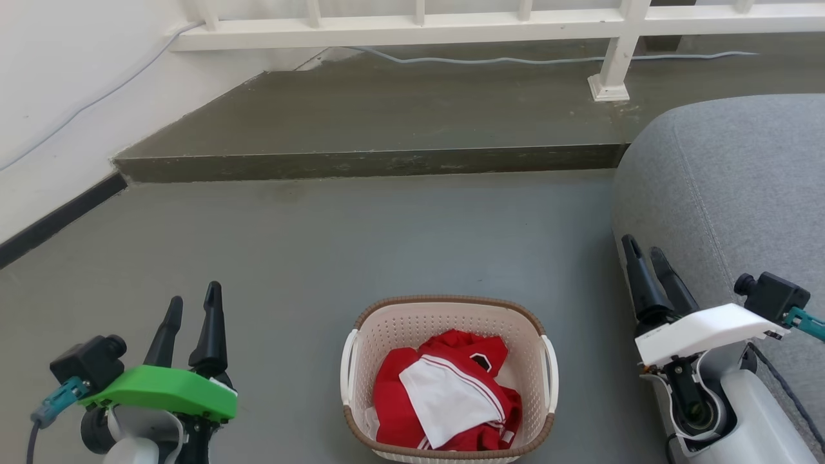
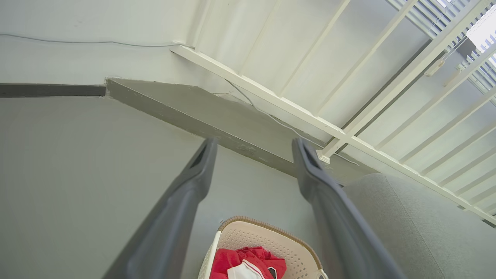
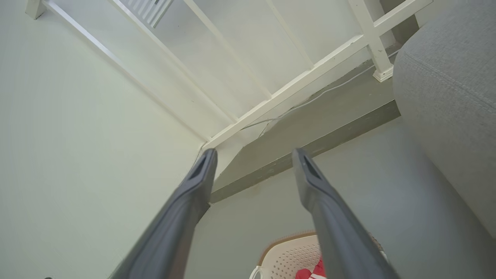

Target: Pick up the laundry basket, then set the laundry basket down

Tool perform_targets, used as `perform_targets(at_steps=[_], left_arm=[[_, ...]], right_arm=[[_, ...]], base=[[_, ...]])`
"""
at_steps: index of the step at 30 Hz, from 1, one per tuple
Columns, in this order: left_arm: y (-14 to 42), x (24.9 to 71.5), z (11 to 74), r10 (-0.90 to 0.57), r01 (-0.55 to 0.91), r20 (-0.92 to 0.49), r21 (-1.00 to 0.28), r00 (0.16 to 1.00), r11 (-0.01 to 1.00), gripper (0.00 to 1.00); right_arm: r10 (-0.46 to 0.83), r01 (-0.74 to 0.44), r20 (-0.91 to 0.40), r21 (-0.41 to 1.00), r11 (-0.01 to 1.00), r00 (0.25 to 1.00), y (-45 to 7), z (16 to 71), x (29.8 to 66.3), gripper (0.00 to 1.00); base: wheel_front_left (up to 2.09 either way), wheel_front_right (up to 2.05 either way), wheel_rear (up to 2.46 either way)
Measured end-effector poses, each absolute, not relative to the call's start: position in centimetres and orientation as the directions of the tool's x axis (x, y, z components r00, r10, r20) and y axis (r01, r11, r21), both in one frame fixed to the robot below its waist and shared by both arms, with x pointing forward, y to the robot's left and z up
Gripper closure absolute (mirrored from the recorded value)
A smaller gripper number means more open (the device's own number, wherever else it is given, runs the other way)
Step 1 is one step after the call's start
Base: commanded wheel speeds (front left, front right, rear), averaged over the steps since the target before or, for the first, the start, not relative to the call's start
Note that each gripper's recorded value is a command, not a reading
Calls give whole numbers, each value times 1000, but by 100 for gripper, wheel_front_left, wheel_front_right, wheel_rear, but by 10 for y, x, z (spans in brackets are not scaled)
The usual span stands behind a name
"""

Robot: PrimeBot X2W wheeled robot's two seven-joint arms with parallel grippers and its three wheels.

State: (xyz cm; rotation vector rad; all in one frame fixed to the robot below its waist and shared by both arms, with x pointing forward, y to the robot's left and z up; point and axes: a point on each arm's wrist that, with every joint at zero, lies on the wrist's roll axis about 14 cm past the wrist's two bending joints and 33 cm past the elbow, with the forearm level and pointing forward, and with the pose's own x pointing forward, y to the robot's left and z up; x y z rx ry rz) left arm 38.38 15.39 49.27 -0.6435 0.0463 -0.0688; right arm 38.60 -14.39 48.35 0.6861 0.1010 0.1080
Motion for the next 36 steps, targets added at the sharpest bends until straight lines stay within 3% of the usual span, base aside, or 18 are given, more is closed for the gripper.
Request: perform_targets(at_steps=[36], left_arm=[[131,388,521,-156,181,125,-225,980,957,0]], right_arm=[[213,-219,52,260,941,976,-117,500,390,0]], base=[[0,0,0]])
